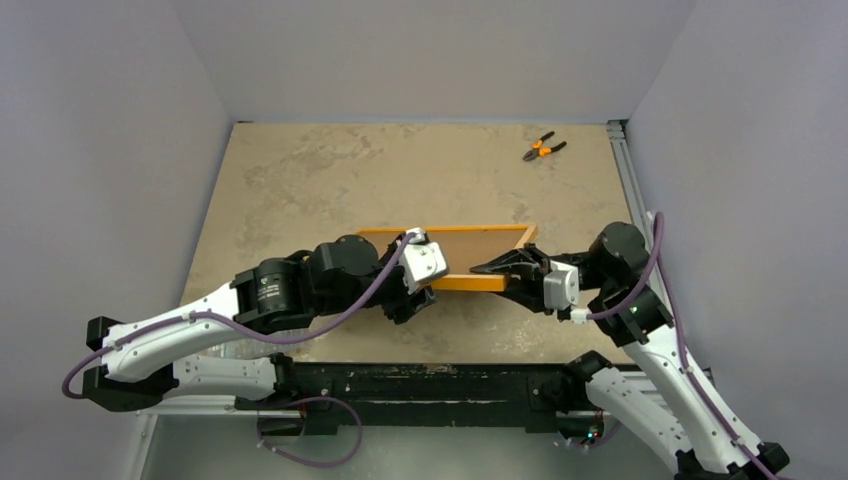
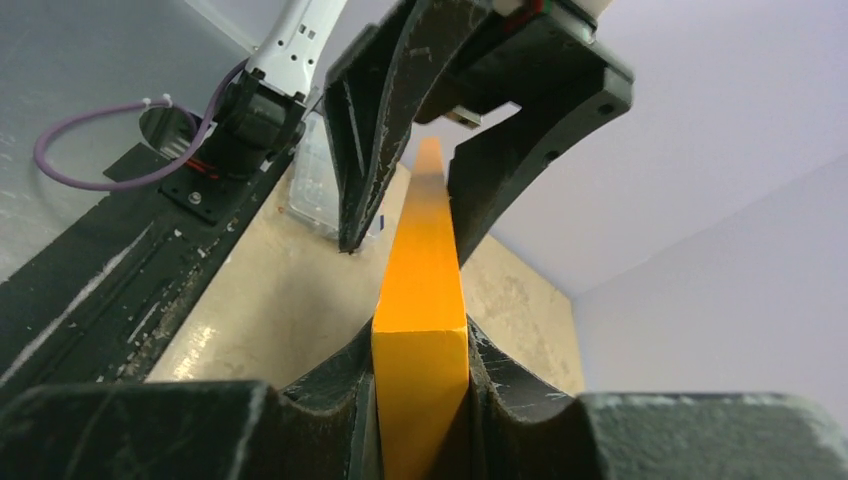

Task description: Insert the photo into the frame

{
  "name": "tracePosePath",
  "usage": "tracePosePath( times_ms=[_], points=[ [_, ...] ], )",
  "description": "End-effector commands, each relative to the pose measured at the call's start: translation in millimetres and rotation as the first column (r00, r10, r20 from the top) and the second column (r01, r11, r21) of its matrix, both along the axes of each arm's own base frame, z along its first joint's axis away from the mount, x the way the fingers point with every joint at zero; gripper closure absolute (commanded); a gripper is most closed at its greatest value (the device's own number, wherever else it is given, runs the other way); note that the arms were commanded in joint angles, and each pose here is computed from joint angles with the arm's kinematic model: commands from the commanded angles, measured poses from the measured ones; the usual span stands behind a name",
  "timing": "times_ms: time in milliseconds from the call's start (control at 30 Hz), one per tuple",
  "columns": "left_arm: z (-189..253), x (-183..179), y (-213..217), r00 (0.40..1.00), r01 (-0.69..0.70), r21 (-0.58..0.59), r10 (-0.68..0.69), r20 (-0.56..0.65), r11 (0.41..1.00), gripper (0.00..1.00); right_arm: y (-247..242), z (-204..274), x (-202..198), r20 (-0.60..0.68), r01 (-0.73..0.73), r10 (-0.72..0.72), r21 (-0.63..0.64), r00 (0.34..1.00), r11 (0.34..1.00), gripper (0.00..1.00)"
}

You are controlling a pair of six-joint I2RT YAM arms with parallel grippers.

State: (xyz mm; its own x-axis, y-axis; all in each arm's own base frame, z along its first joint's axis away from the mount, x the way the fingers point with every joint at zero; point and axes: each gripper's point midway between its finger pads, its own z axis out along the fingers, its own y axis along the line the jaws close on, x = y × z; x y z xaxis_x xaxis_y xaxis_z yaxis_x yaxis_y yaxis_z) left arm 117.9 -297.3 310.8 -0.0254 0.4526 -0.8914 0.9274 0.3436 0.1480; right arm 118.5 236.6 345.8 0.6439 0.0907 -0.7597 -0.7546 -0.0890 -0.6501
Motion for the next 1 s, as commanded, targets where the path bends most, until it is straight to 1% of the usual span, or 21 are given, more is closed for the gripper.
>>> tracePosePath(
  times_ms=[0,33,100,167,233,267,367,433,567,633,700,867,967],
  points=[
    [24.0,-5.9,-11.0,0.987,-0.083,-0.131,0.063,-0.15,0.988,0.31,2.2,-7.1,25.1,-0.211,0.128,-0.129,-0.02,0.969,0.992,1.0],
    [29.1,-3.9,-9.2,0.987,-0.094,-0.143,0.073,-0.142,0.985,0.24,2.7,-5.9,27.1,-0.235,0.14,-0.139,-0.014,0.962,0.99,1.0],
    [41.3,1.1,-4.9,0.987,-0.121,-0.173,0.101,-0.122,0.978,0.12,3.1,-3.4,32.6,-0.29,0.172,-0.165,-0.002,0.943,0.985,1.0],
    [55.8,6.0,0.0,0.987,-0.147,-0.206,0.129,-0.101,0.967,0.07,3.2,-0.1,42.4,-0.367,0.228,-0.209,0.01,0.906,0.974,1.0],
    [69.9,10.6,5.8,0.983,-0.176,-0.241,0.159,-0.087,0.954,0.06,4.0,0.3,51.1,-0.436,0.268,-0.242,0.0,0.867,0.963,1.0],
    [77.3,12.3,8.7,0.982,-0.188,-0.263,0.172,-0.081,0.946,0.06,3.8,0.8,57.7,-0.48,0.301,-0.268,-0.009,0.836,0.954,1.0],
    [93.1,15.7,18.1,0.975,-0.223,-0.32,0.208,-0.081,0.921,0.06,1.9,0.2,80.5,-0.614,0.409,-0.355,-0.057,0.705,0.911,1.0],
    [100.2,16.6,25.6,0.969,-0.247,-0.358,0.229,-0.092,0.9,0.06,2.5,-3.3,91.4,-0.694,0.447,-0.385,-0.101,0.609,0.889,1.0],
    [101.3,11.9,34.3,0.965,-0.26,-0.417,0.226,-0.131,0.871,0.08,0.5,-13.0,114.1,-0.784,0.528,-0.436,-0.166,0.442,0.833,1.0],
    [93.1,10.3,36.1,0.961,-0.275,-0.424,0.227,-0.16,0.863,0.09,-3.4,-19.0,124.5,-0.822,0.578,-0.449,-0.188,0.35,0.794,1.0],
    [78.2,10.1,36.7,0.951,-0.302,-0.411,0.24,-0.196,0.86,0.09,-7.9,-26.4,132.6,-0.846,0.621,-0.457,-0.207,0.275,0.756,1.0],
    [35.0,8.7,28.7,0.917,-0.364,-0.35,0.265,-0.299,0.863,0.09,-26.9,-48.0,146.9,-0.863,0.716,-0.489,-0.265,0.122,0.646,1.0],
    [8.6,8.1,22.3,0.885,-0.407,-0.303,0.29,-0.365,0.862,0.1,-38.6,-67.3,151.2,-0.865,0.735,-0.501,-0.326,0.021,0.595,1.0]
  ],
)
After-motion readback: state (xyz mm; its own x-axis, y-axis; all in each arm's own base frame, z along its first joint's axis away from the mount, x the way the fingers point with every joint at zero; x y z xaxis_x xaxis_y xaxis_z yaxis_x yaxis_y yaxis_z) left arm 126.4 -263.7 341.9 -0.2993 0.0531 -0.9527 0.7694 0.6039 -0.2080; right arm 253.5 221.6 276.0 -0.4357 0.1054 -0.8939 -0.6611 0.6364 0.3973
